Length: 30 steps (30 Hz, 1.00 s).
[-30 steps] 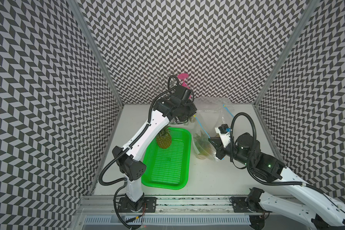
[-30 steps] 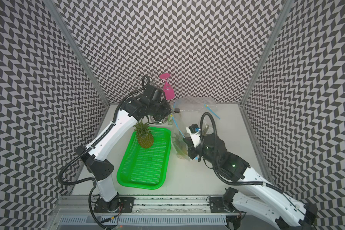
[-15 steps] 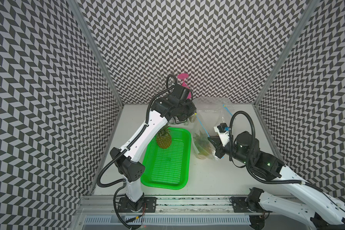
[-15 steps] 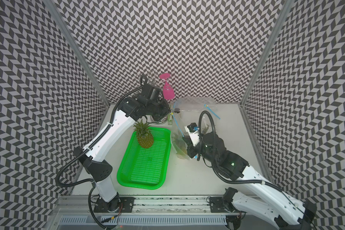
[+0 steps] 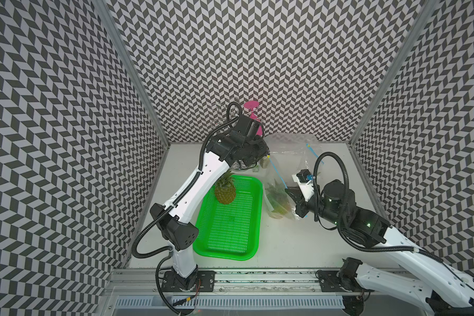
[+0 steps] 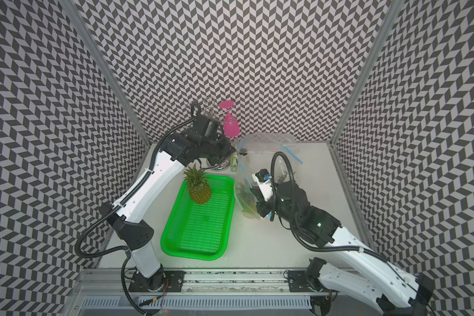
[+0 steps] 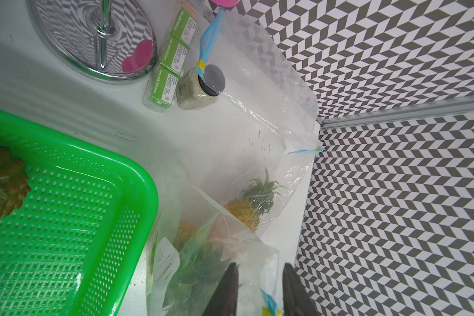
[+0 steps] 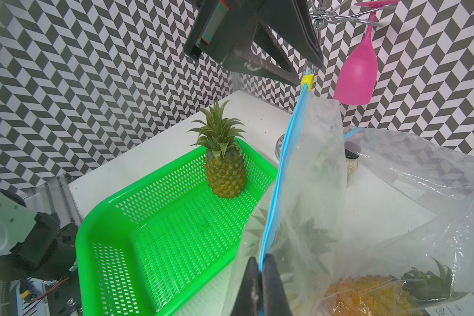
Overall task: Open the zip-top bag and take out the pineapple
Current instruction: Zip the zipper on the zipper food storage bag.
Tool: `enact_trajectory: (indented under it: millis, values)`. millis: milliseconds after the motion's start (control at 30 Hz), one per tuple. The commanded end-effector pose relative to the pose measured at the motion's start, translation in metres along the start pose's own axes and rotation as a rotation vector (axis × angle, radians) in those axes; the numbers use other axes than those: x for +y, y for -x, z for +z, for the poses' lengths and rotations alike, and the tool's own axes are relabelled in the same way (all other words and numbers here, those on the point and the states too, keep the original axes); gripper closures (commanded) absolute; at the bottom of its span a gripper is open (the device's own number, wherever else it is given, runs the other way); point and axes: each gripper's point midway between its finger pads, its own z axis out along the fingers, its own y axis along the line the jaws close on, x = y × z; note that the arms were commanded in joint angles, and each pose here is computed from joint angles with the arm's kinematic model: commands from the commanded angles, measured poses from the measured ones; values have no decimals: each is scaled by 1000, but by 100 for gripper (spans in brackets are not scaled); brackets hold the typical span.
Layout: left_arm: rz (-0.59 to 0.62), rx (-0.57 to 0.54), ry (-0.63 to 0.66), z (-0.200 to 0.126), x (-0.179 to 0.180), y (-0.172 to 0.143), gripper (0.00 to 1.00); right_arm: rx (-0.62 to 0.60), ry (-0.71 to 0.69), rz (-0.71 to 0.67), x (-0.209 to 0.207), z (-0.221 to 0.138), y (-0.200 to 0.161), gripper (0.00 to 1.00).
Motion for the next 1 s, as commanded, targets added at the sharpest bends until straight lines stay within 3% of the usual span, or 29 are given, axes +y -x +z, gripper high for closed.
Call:
enact_trajectory:
  millis: [0, 300, 433, 600, 900, 967]
  values:
    - [9, -1, -23, 1, -9, 1, 77, -73, 2, -4, 1, -9, 21, 100]
    - [13, 20, -30, 10, -11, -3, 77, -75, 1, -2, 1, -10, 21, 100]
    - [13, 26, -30, 11, -12, -6, 91, -78, 1, 3, 1, -10, 22, 100]
    - [17, 10, -28, 7, -11, -3, 100, -81, -8, 4, -1, -11, 22, 100]
    - [2, 18, -40, -2, -13, -6, 100, -92, -50, -26, -8, -14, 25, 100]
    - [-9, 20, -45, -8, -13, -7, 100, -103, -63, -59, -9, -15, 32, 90]
